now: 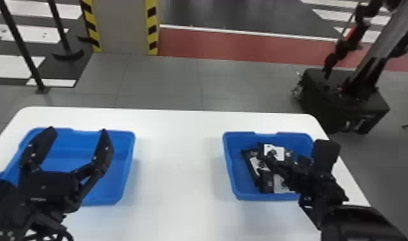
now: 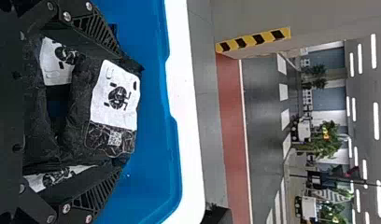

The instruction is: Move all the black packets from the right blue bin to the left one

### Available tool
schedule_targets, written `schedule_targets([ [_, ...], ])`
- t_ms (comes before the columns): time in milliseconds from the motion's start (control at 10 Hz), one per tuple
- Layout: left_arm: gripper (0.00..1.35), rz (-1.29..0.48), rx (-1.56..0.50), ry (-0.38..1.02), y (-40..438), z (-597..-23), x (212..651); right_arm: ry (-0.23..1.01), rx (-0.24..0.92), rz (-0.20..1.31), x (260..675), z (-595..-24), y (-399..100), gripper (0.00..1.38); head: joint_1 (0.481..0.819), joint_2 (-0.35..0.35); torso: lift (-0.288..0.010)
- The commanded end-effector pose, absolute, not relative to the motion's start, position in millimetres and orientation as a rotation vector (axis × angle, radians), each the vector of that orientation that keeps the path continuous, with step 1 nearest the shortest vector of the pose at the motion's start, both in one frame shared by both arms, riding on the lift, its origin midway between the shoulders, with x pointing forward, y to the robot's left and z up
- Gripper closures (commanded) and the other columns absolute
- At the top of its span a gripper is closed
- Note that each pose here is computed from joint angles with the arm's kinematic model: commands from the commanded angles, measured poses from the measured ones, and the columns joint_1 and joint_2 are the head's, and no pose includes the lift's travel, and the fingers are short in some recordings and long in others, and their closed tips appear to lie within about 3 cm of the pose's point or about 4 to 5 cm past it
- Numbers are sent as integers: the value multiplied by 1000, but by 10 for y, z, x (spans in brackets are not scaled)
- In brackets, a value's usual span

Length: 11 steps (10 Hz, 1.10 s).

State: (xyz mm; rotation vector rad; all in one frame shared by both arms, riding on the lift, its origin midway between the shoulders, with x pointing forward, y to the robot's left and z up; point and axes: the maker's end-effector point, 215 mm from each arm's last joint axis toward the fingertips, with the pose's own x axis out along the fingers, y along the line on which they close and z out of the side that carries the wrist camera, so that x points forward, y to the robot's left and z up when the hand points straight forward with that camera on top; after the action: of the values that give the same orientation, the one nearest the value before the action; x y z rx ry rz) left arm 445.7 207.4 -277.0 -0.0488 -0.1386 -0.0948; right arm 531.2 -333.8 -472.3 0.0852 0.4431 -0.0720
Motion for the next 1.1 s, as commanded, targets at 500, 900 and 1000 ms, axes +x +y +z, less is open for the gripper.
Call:
schedule_targets([
  [500,134,-92,-56,-119,2089,-2834,4461,530,110,-64,5462,-4931,-3322,1187,695,-142,-110],
  [900,134,-90,-55,-117,2097,-2845,4454,448,118,-95,5379,-4762,-3379,1159,695,-144,-110],
  [1000,134,-90,-56,-117,2097,-2845,4454,443,116,-97,5368,-4762,-3386,1159,695,-144,-110],
])
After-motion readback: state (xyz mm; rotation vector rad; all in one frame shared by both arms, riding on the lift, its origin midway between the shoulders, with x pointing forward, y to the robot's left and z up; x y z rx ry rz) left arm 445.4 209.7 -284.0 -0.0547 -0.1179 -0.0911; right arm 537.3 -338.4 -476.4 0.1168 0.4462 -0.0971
